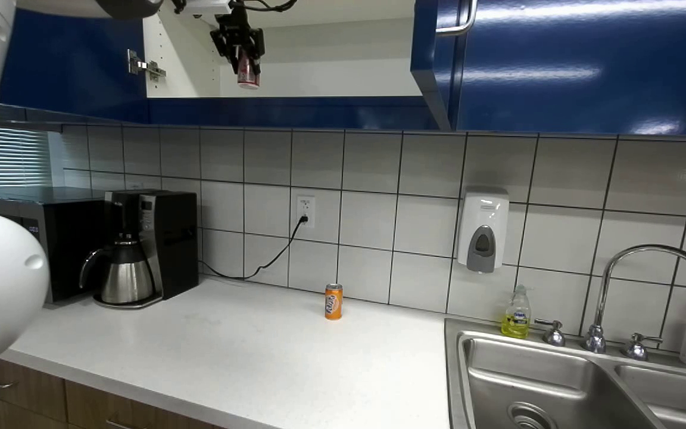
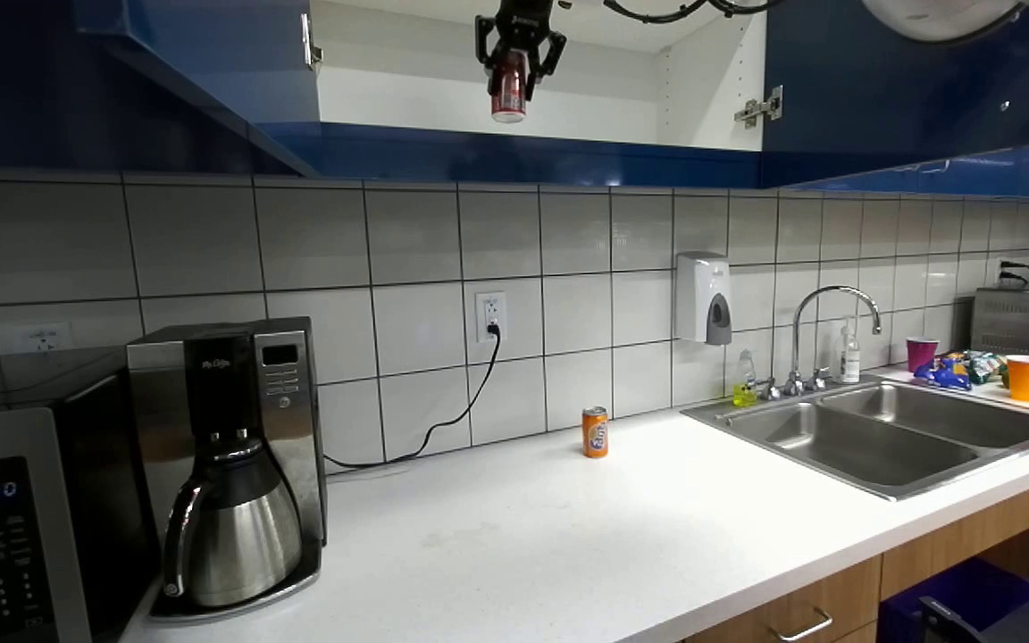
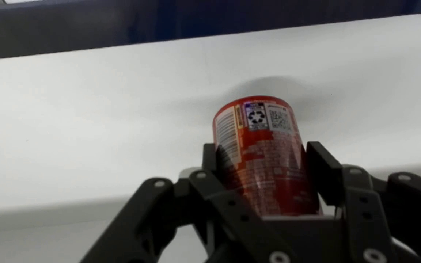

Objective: Shift the soda can from the cupboard to the counter on the left

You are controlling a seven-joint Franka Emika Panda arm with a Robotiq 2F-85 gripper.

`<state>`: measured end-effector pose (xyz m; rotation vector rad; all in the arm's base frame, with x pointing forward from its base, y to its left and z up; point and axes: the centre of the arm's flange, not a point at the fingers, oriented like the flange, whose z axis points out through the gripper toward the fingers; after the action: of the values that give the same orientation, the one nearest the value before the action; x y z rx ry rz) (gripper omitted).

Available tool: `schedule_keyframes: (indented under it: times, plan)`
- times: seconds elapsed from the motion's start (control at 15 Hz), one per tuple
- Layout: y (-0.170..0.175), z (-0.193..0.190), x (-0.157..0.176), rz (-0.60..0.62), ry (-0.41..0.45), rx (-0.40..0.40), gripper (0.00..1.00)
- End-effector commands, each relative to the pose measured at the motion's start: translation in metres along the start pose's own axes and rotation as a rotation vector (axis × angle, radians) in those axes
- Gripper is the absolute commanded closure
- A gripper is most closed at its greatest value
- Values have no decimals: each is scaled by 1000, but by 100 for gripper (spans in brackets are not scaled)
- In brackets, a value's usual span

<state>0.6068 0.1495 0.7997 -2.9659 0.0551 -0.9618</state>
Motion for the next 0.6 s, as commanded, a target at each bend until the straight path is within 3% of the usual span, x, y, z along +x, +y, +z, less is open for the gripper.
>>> schedule_keyframes:
  times: [0.0, 0.53]
  plan:
    - [3, -27, -30, 30, -12, -20, 62]
    - [11, -53, -76, 38, -58, -28, 62]
